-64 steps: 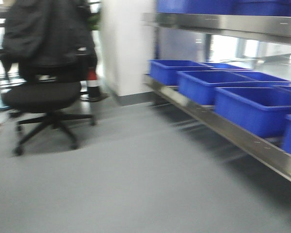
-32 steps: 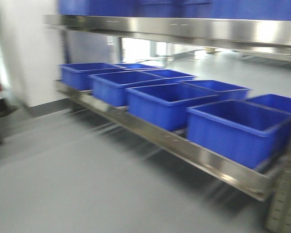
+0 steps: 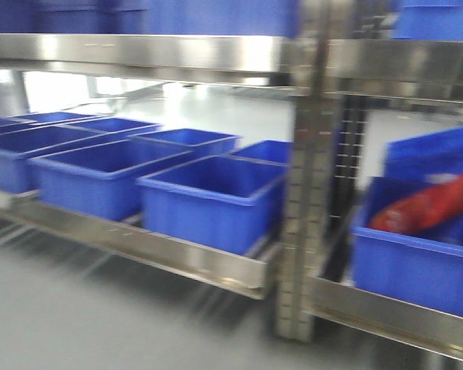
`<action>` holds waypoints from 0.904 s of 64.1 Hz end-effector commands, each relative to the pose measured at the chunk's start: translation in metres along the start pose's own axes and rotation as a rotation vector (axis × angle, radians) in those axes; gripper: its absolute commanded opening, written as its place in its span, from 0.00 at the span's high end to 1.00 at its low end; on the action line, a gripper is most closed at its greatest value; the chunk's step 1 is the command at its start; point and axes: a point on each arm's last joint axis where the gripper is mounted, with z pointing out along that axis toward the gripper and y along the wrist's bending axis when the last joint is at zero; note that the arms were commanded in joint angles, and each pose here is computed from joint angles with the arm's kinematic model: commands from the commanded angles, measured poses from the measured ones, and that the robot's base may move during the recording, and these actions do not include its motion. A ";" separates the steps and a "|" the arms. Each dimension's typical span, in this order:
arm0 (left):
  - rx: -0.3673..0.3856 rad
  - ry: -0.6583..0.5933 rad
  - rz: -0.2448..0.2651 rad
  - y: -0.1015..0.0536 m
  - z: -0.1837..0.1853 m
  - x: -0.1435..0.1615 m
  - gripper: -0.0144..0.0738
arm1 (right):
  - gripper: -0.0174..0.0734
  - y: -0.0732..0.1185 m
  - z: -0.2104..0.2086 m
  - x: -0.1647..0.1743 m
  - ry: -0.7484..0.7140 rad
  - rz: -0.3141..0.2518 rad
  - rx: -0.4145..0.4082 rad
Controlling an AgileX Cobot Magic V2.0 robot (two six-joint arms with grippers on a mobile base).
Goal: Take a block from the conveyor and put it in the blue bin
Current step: 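Turn the base toward the shelving with blue bins, then drive up to the shelf and stop in front of the bins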
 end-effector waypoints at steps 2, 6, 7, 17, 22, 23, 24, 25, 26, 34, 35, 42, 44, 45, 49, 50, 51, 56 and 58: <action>0.006 -0.030 -0.003 -0.001 -0.002 -0.004 0.96 | 0.98 0.000 -0.004 -0.002 -0.027 -0.006 0.004; 0.006 -0.030 -0.003 -0.001 -0.002 -0.004 0.96 | 0.98 0.000 -0.004 -0.002 -0.027 -0.006 0.004; 0.006 -0.030 -0.003 -0.001 -0.002 -0.004 0.96 | 0.98 0.000 -0.004 -0.002 -0.027 -0.006 0.004; 0.006 -0.030 -0.003 -0.001 -0.002 -0.004 0.96 | 0.98 0.000 -0.004 -0.002 -0.027 -0.006 0.004; 0.006 -0.030 -0.003 -0.001 -0.002 -0.004 0.96 | 0.98 0.000 -0.004 -0.002 -0.027 -0.006 0.004; 0.006 -0.030 -0.003 -0.001 -0.002 -0.004 0.96 | 0.98 0.000 -0.004 -0.002 -0.027 -0.006 0.004; 0.006 -0.030 -0.003 -0.001 -0.002 -0.004 0.96 | 0.98 0.000 -0.004 -0.002 -0.027 -0.006 0.004; 0.006 -0.030 -0.003 -0.001 -0.002 -0.004 0.96 | 0.98 0.000 -0.004 -0.002 -0.027 -0.006 0.004; 0.006 -0.030 -0.003 -0.001 -0.002 -0.004 0.96 | 0.98 0.000 -0.004 -0.002 -0.027 -0.006 0.004; 0.006 -0.030 -0.003 -0.001 -0.002 -0.004 0.96 | 0.98 0.000 -0.004 -0.002 -0.027 -0.006 0.004; 0.006 -0.030 -0.003 -0.001 -0.002 -0.004 0.96 | 0.98 0.000 -0.004 -0.002 -0.027 -0.006 0.004; 0.006 -0.030 -0.003 -0.001 -0.002 -0.004 0.96 | 0.98 0.000 -0.004 -0.002 -0.027 -0.006 0.004; 0.006 -0.030 -0.003 -0.001 -0.002 -0.004 0.96 | 0.98 0.000 -0.004 -0.002 -0.027 -0.006 0.004; 0.006 -0.030 -0.003 -0.001 -0.002 -0.004 0.96 | 0.98 0.000 -0.004 -0.002 -0.027 -0.006 0.004; 0.006 -0.030 -0.003 -0.001 -0.002 -0.004 0.96 | 0.98 0.000 -0.004 -0.002 -0.027 -0.006 0.004; 0.006 -0.030 -0.003 -0.001 -0.002 -0.004 0.96 | 0.98 0.000 -0.004 -0.002 -0.027 -0.006 0.004; 0.006 -0.030 -0.003 -0.001 -0.002 -0.004 0.96 | 0.98 0.000 -0.004 -0.002 -0.027 -0.006 0.004; 0.006 -0.030 -0.003 -0.001 -0.002 -0.004 0.96 | 0.98 0.000 -0.004 -0.002 -0.027 -0.006 0.004; 0.006 -0.030 -0.003 -0.001 -0.002 -0.004 0.96 | 0.98 0.000 -0.004 -0.002 -0.027 -0.006 0.004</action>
